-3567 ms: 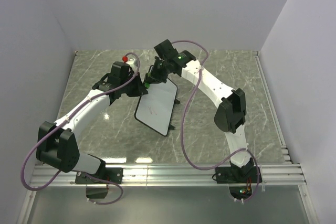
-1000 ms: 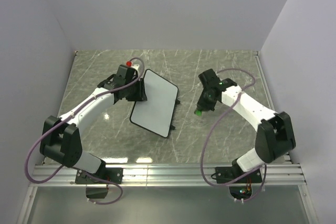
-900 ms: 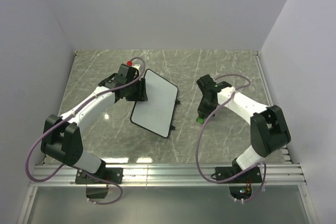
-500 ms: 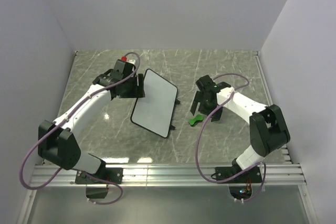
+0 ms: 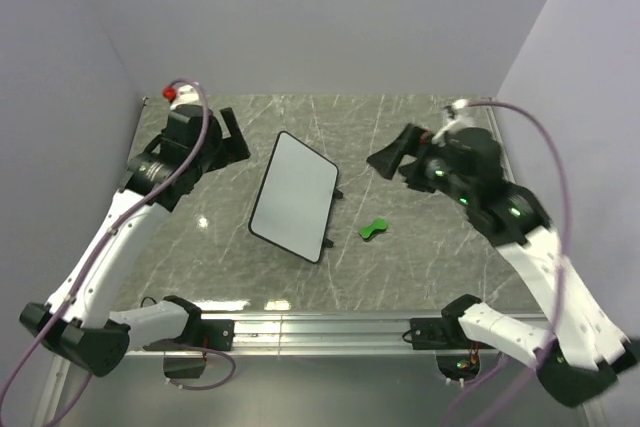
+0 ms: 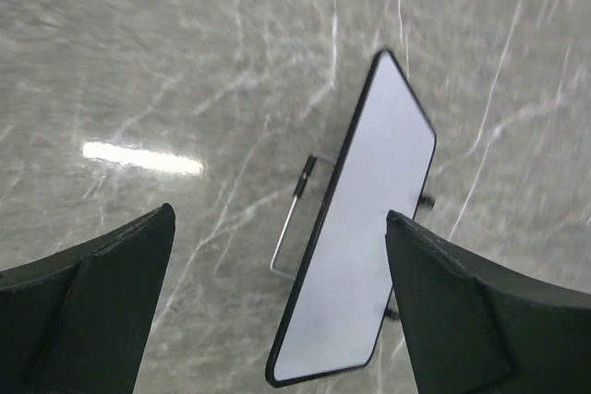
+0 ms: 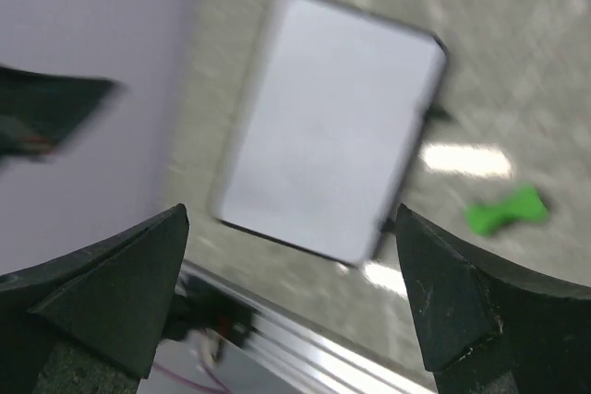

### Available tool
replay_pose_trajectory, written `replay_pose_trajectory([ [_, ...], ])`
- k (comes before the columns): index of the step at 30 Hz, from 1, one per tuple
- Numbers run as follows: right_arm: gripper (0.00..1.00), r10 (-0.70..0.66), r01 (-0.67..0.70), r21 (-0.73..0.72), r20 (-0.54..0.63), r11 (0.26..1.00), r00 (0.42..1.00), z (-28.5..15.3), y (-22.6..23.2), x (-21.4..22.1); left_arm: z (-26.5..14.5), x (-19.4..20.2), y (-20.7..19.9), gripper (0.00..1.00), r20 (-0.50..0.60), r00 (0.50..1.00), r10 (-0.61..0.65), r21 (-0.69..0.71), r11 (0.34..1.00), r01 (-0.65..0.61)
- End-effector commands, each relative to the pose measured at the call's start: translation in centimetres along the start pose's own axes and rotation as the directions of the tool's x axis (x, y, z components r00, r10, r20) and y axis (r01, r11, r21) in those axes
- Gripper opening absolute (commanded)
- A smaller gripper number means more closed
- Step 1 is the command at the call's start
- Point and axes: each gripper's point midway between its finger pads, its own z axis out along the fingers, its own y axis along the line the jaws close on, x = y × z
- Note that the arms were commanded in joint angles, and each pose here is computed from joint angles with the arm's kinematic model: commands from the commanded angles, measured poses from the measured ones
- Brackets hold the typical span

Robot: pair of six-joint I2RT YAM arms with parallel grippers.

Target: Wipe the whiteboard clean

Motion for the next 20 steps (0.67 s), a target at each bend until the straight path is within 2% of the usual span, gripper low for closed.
replay_pose_trajectory([
  [1, 1.0, 0.027, 0.007, -0.162, 0.208, 0.987, 0.978, -5.8, 4.1, -4.5, -2.0, -2.2, 2.4, 0.99, 0.129, 0.986, -0.102, -0.095, 0.989, 0.115],
  [5, 1.0, 0.096, -0.043, -0.144, 0.382, 0.989, 0.919, -10.3, 2.3, -6.2, -3.5, -3.3, 3.7, 0.99, 0.213, 0.964, -0.16, -0.114, 0.976, 0.187],
  [9, 1.0, 0.063, -0.001, -0.137, 0.448, 0.991, 0.892, -12.5, 0.8, -5.7, -4.6, -4.4, 4.7, 0.99, 0.258, 0.954, -0.152, -0.133, 0.973, 0.191],
  [14, 1.0, -0.008, 0.033, -0.048, 0.451, 0.998, 0.893, -14.5, -1.2, -4.8, -5.8, -4.8, 5.3, 0.99, 0.254, 0.953, -0.164, -0.172, 0.962, 0.212],
  [17, 1.0, -0.092, 0.142, -0.09, 0.415, 0.986, 0.905, -14.5, -0.5, -3.5, -6.4, -4.7, 5.4, 0.99, 0.26, 0.949, -0.179, -0.148, 0.964, 0.223],
  [20, 1.0, -0.11, 0.141, -0.047, 0.405, 0.989, 0.907, -14.6, -1.5, -3.1, -5.8, -3.8, 4.8, 0.99, 0.222, 0.966, -0.135, -0.119, 0.979, 0.164],
])
